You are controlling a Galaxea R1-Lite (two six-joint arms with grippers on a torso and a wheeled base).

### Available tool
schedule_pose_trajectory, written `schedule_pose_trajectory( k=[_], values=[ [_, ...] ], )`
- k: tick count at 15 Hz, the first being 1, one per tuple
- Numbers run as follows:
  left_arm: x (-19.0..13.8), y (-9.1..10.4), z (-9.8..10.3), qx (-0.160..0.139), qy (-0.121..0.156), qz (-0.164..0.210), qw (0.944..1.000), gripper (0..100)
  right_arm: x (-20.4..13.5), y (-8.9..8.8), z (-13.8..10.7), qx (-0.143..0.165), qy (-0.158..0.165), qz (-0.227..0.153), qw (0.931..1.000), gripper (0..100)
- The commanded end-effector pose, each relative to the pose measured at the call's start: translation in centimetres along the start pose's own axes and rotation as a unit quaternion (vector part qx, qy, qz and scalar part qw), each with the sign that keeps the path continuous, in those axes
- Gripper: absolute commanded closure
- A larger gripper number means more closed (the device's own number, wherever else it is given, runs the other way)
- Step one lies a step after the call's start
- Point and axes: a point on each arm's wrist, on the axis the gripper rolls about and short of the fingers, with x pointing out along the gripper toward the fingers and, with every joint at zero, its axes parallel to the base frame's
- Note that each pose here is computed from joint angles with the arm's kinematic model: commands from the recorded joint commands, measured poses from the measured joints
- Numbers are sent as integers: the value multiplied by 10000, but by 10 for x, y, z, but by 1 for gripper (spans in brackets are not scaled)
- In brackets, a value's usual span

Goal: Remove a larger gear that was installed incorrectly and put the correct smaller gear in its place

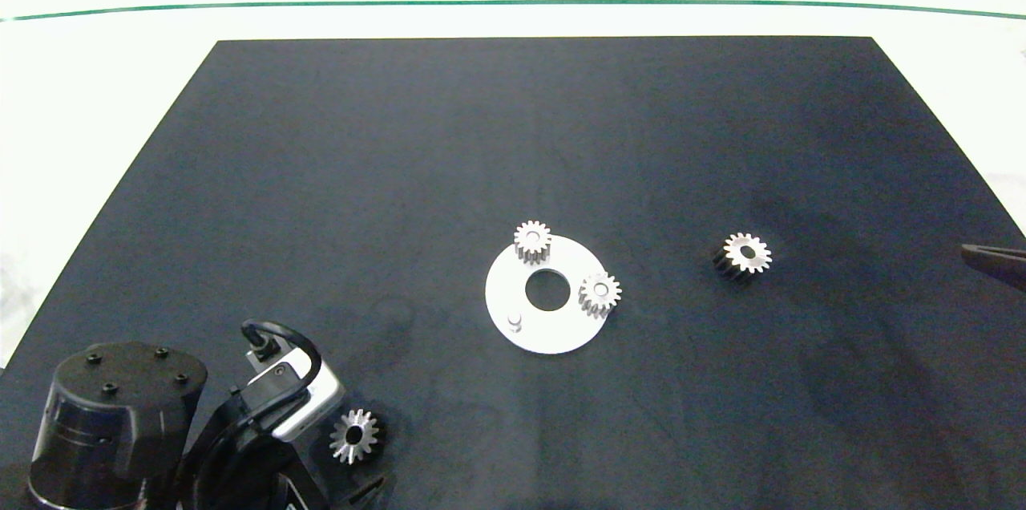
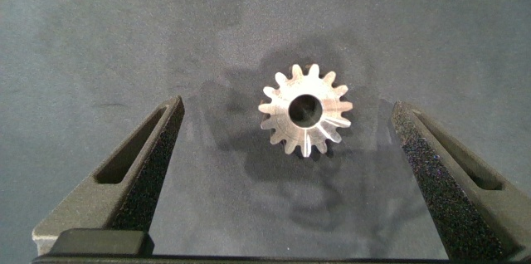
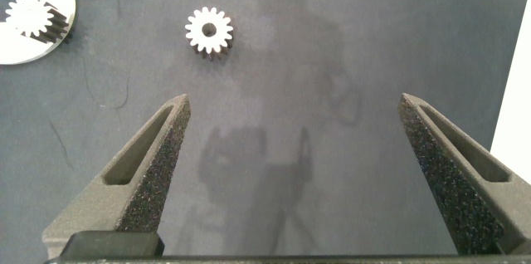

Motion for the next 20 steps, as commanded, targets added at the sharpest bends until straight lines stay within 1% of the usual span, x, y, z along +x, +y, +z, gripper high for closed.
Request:
schedule_pose_trajectory(
  k=[1,4,20],
  values=[
    [4,-1,-1,17,71,-24,10000,0,1,-1,0,1,24,-17,10000,0],
    [6,-1,-2,30,115,-39,9999,0,1,-1,-1,11,32,-45,10000,0],
    [14,-3,-3,37,172,-59,9998,32,1,-1,0,11,32,-45,10000,0]
  ],
)
